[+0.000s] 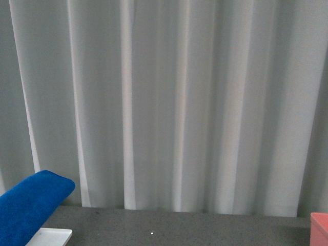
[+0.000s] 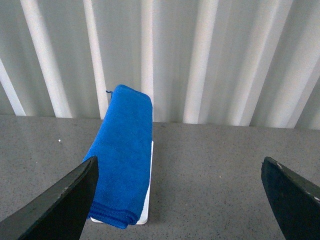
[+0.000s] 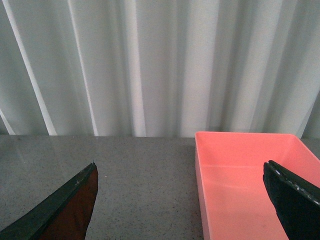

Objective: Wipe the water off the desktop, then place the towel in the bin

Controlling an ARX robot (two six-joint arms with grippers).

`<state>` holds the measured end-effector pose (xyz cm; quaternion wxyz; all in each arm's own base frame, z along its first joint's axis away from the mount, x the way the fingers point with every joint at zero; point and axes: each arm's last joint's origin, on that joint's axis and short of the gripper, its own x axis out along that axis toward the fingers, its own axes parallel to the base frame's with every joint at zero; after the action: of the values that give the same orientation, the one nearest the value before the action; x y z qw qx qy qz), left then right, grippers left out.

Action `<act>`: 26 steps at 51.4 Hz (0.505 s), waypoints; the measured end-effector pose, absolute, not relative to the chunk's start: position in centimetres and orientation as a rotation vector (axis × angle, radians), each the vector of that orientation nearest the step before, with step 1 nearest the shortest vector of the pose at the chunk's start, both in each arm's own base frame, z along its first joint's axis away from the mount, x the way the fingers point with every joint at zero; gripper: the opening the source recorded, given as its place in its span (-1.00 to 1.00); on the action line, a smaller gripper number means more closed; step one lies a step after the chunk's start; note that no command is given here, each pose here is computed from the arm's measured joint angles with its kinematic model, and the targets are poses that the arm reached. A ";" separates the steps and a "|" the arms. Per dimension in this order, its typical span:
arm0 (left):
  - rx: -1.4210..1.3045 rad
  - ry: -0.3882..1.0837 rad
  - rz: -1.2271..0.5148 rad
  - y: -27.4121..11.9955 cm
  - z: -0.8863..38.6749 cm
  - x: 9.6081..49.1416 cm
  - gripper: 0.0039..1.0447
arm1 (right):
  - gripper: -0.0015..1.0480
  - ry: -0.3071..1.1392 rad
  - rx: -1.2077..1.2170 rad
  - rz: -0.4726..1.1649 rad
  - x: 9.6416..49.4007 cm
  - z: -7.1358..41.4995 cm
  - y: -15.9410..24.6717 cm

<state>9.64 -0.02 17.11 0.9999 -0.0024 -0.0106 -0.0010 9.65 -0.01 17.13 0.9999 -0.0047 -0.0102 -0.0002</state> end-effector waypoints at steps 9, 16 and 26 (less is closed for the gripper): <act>-0.005 -0.021 -0.002 0.0 17.1 9.6 0.88 | 0.87 -0.020 -0.009 0.000 9.6 17.1 0.0; -0.005 -0.021 -0.002 0.0 17.1 9.6 0.88 | 0.87 -0.020 -0.009 0.000 9.6 17.1 0.0; -0.005 -0.021 -0.002 0.0 17.1 9.6 0.88 | 0.87 -0.020 -0.009 0.000 9.6 17.1 0.0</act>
<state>9.64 -0.02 17.11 0.9999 -0.0024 -0.0106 -0.0010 9.65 -0.01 17.13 0.9999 -0.0047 -0.0102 -0.0002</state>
